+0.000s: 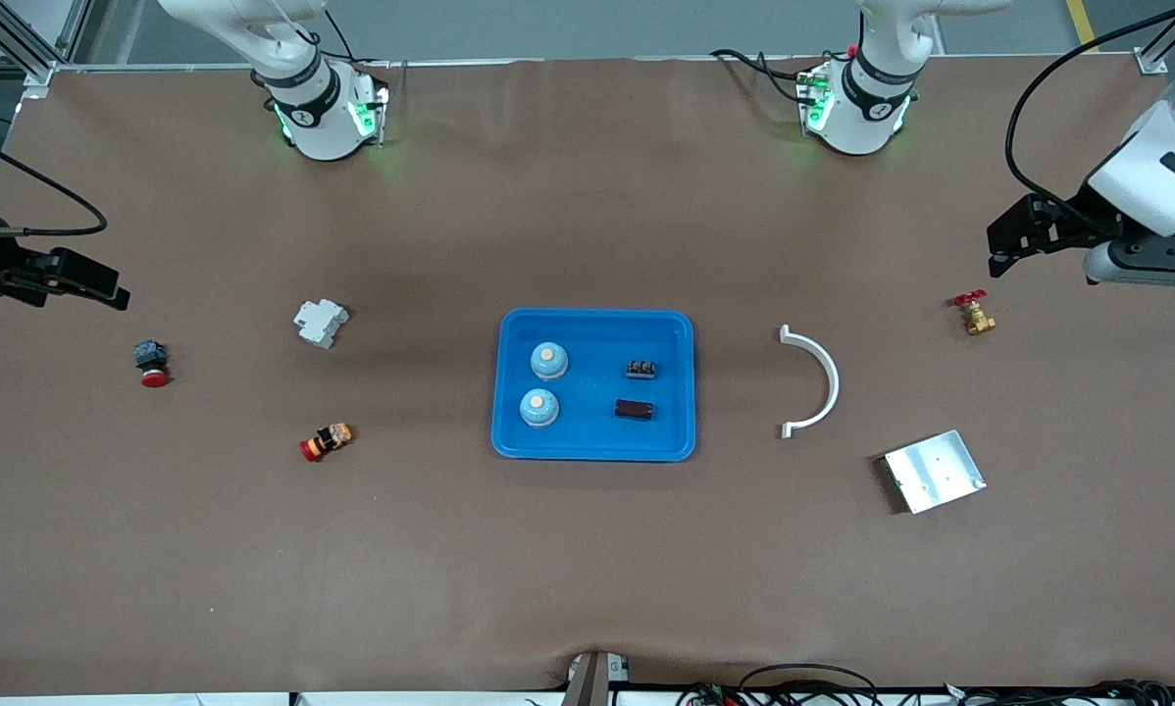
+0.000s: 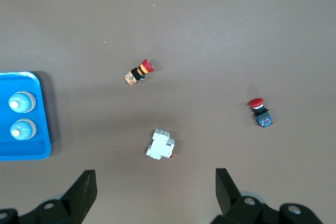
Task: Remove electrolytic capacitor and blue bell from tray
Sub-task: 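Reach the right gripper toward the bells while the left gripper reaches the capacitors, then grasp a blue bell with the right gripper while the left gripper grasps a capacitor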
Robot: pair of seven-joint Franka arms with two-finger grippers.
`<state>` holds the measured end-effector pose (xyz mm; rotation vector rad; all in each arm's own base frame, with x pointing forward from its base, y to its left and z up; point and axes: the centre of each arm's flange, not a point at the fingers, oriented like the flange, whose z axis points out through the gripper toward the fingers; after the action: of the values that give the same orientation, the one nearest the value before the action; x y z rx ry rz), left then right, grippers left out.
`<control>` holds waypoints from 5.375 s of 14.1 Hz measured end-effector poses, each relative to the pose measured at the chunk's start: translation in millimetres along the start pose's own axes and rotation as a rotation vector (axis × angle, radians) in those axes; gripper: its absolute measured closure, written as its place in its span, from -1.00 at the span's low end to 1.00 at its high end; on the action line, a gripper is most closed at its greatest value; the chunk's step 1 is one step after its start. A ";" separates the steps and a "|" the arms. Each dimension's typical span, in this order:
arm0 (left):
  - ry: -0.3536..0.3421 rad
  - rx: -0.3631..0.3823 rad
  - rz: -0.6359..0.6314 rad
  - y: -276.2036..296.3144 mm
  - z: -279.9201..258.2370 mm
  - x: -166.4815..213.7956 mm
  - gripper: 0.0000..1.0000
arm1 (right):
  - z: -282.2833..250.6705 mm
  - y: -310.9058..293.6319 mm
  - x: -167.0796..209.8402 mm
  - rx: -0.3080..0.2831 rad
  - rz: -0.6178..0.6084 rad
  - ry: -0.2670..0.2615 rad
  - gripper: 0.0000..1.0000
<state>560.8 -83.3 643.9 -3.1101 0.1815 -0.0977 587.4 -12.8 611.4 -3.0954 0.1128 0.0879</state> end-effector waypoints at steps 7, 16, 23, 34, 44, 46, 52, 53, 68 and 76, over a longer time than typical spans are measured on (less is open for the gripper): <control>-0.019 0.001 0.001 0.4 1.7 -2.0 -1.00 | 0.0 0.0 0.0 0.000 0.000 0.000 -1.00; -0.037 -0.002 0.035 20.7 4.8 -4.8 -1.00 | 0.0 0.0 0.0 0.000 0.000 0.000 -1.00; -0.103 -0.020 -0.298 54.6 21.7 -10.1 -1.00 | 0.3 5.5 0.6 0.003 0.010 0.000 -1.00; -0.242 0.058 -0.936 183.7 145.9 2.5 -1.00 | 63.5 -72.8 30.1 0.029 -0.047 -0.018 -1.00; -0.261 0.031 -1.301 266.3 271.6 25.5 -1.00 | 209.9 -253.7 37.6 0.003 0.097 -0.080 -1.00; -0.250 0.045 -1.344 283.5 288.8 24.0 -1.00 | 239.3 -291.9 31.6 0.016 0.117 -0.070 -1.00; -0.240 0.045 -1.512 328.8 347.0 21.0 -1.00 | 324.8 -350.9 13.3 0.006 0.182 -0.113 -1.00; -0.222 0.060 -1.535 333.6 358.2 18.8 -1.00 | 333.4 -354.8 12.2 0.005 0.194 -0.114 -1.00; -0.187 0.099 -1.623 376.8 421.0 -7.2 -1.00 | 409.5 -417.1 -39.0 0.008 0.240 -0.161 -1.00; -0.157 0.084 -1.600 378.7 438.8 -7.8 -1.00 | 416.2 -423.4 -45.2 0.023 0.231 -0.159 -1.00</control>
<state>537.4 -449.2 194.9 -2.2697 -2.0879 0.1161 550.8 431.0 216.1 -3.0237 0.4610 0.3360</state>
